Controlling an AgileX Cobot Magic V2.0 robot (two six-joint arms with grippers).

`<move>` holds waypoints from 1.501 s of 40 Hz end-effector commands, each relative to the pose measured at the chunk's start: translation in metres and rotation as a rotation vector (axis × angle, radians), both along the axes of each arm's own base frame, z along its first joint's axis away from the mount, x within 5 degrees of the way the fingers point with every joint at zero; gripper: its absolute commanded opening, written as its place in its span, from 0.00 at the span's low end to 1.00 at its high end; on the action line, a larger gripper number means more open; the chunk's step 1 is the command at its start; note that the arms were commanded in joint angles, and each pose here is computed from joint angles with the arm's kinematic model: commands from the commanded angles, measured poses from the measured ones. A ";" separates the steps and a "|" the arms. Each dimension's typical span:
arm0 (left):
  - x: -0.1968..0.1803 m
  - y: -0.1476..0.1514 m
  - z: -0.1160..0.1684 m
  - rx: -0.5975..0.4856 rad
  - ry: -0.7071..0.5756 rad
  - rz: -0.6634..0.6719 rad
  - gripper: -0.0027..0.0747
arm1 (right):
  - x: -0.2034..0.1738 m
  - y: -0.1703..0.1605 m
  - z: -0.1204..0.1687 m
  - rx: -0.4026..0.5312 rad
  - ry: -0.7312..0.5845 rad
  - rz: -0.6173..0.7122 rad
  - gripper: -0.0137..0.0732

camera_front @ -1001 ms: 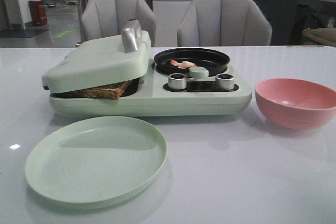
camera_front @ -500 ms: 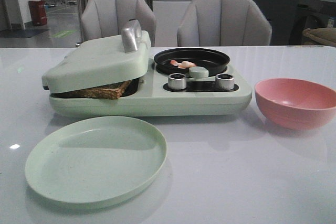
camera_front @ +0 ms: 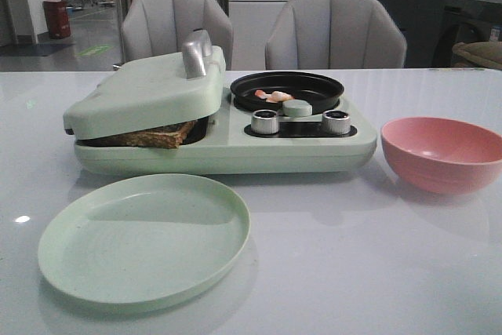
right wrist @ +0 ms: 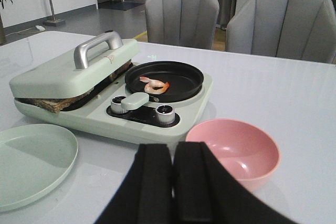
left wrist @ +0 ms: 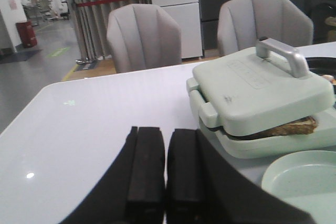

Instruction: Make breakfast with bread and shrimp

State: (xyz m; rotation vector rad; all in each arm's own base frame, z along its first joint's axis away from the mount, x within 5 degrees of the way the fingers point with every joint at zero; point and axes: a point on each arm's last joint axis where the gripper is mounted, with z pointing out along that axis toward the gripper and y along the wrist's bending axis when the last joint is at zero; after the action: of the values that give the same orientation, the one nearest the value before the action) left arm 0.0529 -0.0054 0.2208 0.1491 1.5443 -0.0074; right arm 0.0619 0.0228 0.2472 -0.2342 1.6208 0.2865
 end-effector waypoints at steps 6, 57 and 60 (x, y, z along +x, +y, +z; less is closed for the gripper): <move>0.001 0.002 -0.006 -0.065 -0.122 0.038 0.18 | 0.000 -0.003 0.017 0.026 -0.099 -0.028 0.32; 0.001 0.002 -0.006 -0.112 -0.117 0.036 0.18 | 0.000 -0.003 0.017 0.026 -0.099 -0.028 0.32; 0.001 0.002 -0.006 -0.112 -0.117 0.036 0.18 | 0.000 -0.003 0.017 0.026 -0.099 -0.028 0.32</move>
State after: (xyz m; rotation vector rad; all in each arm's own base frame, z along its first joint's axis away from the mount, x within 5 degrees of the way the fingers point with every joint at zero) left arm 0.0561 -0.0033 0.2089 0.0446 1.5180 -0.0470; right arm 0.0619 0.0228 0.2472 -0.2342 1.6202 0.2863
